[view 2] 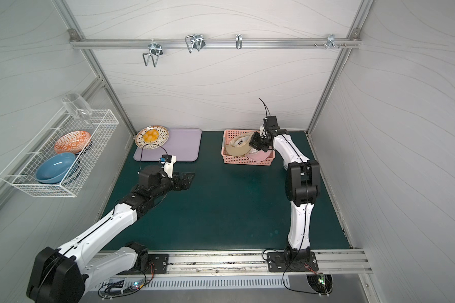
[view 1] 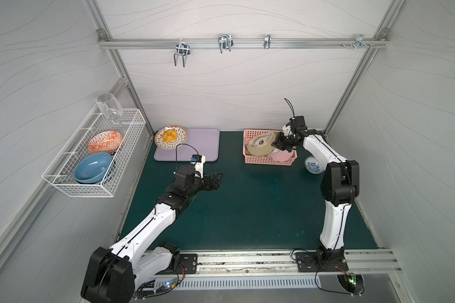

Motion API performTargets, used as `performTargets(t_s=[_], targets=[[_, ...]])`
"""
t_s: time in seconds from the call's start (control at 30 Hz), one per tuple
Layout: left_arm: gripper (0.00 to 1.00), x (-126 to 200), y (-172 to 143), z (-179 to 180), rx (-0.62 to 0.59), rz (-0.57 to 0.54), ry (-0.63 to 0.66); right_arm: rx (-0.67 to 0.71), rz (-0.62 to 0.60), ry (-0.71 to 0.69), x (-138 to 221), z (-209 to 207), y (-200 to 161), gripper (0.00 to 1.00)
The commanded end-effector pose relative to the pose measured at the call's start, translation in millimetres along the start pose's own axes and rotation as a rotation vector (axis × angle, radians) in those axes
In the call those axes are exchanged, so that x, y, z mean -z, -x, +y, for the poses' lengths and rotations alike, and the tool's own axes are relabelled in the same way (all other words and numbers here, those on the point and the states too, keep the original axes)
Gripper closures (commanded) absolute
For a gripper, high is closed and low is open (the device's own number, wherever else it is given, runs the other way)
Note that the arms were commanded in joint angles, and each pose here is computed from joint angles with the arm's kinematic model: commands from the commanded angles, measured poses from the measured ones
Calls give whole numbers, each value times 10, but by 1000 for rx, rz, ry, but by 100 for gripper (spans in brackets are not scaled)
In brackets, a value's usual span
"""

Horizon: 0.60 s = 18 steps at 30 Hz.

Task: Turn the baseball cap inside out
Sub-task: Pick up the baseball cap from the basket.

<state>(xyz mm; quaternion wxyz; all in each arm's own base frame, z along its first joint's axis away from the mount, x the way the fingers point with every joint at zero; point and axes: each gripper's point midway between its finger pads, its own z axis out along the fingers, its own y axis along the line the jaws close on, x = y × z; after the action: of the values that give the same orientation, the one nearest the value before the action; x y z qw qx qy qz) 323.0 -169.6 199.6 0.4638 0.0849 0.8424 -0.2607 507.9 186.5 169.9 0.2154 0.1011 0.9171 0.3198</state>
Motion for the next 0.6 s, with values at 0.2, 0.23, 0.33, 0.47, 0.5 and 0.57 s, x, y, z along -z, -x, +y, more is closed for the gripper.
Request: performTargets(t_s=[0.2, 0.23, 0.33, 0.47, 0.5, 0.57], targets=[[0, -194, 728, -934, -542, -128, -116, 46, -94, 210, 727, 735, 161, 100], [0, -224, 758, -1009, -591, -132, -127, 47, -92, 225, 772, 779, 152, 100], [0, -346, 815, -1194, -748, -148, -128, 47, -70, 268, 846, 889, 91, 100], [0, -574, 896, -1254, -873, -152, -92, 58, -47, 288, 877, 959, 21, 100], [0, -633, 921, -1254, -904, -155, -75, 60, -36, 296, 883, 981, -2, 100], [0, -717, 952, -1263, -966, -165, -49, 71, -11, 305, 897, 1006, -60, 100]])
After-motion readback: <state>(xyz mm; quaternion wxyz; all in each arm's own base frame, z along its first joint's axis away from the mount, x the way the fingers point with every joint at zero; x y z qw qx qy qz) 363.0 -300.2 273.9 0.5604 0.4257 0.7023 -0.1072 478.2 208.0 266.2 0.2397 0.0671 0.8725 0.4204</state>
